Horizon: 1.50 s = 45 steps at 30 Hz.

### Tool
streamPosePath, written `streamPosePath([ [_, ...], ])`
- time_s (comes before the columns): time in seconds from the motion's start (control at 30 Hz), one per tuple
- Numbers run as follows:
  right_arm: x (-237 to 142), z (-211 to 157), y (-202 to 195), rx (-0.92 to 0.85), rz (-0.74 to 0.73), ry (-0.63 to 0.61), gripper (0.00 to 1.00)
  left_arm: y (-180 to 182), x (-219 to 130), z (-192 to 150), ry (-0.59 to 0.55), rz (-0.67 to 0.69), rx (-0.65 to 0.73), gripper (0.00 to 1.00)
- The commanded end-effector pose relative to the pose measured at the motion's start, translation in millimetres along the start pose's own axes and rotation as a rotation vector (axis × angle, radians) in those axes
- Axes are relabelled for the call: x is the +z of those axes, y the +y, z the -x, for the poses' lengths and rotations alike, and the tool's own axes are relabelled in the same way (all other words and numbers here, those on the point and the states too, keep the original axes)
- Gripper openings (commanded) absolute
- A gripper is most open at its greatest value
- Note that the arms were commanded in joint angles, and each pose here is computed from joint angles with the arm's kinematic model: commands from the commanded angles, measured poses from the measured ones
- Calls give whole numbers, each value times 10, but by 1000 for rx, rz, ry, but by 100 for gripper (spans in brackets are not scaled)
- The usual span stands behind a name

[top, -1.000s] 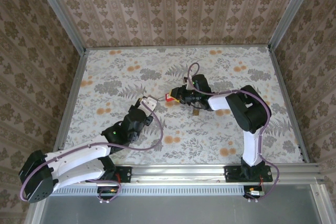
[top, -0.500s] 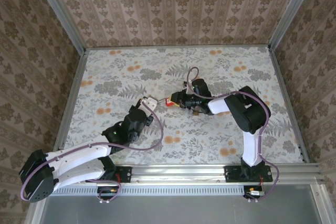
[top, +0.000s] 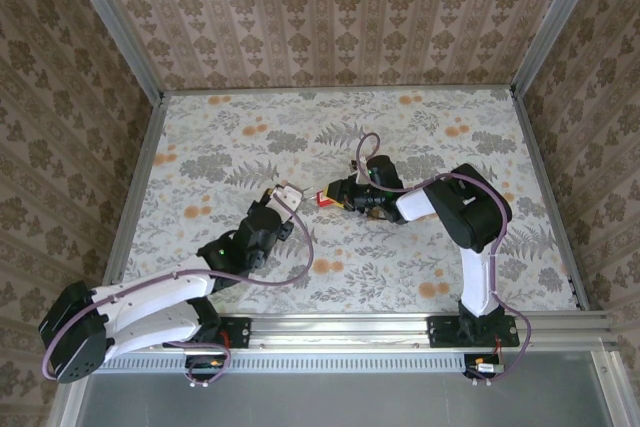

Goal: Unlock with the key

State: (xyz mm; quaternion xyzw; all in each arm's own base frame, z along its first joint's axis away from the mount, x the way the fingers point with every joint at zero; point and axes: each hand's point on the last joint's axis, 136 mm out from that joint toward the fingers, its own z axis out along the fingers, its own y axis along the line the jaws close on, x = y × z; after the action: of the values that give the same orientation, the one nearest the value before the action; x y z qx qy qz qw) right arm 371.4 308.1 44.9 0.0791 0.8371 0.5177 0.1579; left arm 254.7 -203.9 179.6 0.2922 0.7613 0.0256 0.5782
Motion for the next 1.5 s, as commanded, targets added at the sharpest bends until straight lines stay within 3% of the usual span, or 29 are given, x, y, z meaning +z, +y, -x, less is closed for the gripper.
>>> streamPosePath([
  [0.0, -6, -41, -80, 30, -14, -1, 20, 14, 0, 133, -28, -6, -15, 33],
  [0.23, -97, -74, -298, 85, -129, 0, 32, 27, -15, 175, -37, -7, -24, 33],
  [0.37, -172, -51, -396, 122, -182, -26, 46, 24, -28, 202, -44, -16, -30, 34],
  [0.67, -392, 66, -509, 143, -264, -75, 57, -17, -11, 266, -49, -36, -20, 35],
  [1.13, -974, 409, -133, -43, -342, -141, 60, -126, 52, 281, -39, -76, -41, 36],
  [1.23, -1191, 393, 11, -135, -394, -135, 60, -134, 39, 304, -49, -84, -81, 40],
  [1.47, -1776, 374, 2, -296, -625, -173, 61, -267, 17, 246, -57, -150, -142, 61],
])
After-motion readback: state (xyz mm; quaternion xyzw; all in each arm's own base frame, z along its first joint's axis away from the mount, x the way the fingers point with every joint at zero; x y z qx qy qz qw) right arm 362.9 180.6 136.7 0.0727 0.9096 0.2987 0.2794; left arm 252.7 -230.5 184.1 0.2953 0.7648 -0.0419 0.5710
